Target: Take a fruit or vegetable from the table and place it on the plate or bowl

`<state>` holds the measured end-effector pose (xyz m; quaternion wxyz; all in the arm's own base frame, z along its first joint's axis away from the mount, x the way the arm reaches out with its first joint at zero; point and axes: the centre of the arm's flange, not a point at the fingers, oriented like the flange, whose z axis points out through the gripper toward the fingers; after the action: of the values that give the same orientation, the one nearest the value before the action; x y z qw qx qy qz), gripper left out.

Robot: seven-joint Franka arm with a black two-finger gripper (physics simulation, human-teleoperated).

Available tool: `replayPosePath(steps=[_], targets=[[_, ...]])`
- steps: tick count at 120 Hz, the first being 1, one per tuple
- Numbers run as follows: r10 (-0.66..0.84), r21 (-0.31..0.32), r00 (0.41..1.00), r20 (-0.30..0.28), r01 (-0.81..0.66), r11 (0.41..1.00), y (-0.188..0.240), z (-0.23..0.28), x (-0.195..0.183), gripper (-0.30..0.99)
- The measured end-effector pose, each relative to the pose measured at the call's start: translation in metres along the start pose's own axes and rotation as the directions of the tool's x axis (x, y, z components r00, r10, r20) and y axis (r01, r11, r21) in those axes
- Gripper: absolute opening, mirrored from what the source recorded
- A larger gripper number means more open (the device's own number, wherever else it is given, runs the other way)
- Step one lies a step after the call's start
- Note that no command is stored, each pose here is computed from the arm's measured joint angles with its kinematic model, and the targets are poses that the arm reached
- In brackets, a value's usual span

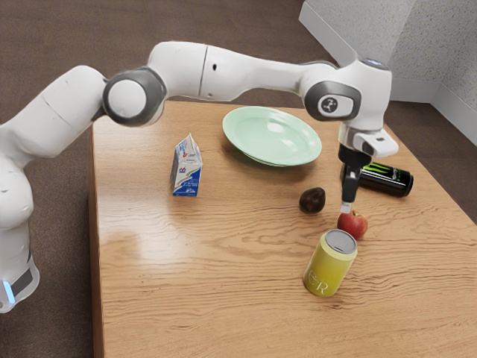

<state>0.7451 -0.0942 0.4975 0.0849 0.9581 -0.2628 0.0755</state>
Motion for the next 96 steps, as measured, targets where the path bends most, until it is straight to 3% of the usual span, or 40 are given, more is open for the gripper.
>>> replayPosePath(steps=[22,62,96], targets=[[-0.005,0.011,1.0,-0.023,0.006,1.0,-0.03,0.017,0.001,0.69],[0.03,0.063,0.996,-0.089,-0.025,0.998,-0.013,-0.023,0.012,0.69],[0.063,0.039,0.994,-0.089,-0.059,0.997,-0.017,0.032,0.022,0.69]])
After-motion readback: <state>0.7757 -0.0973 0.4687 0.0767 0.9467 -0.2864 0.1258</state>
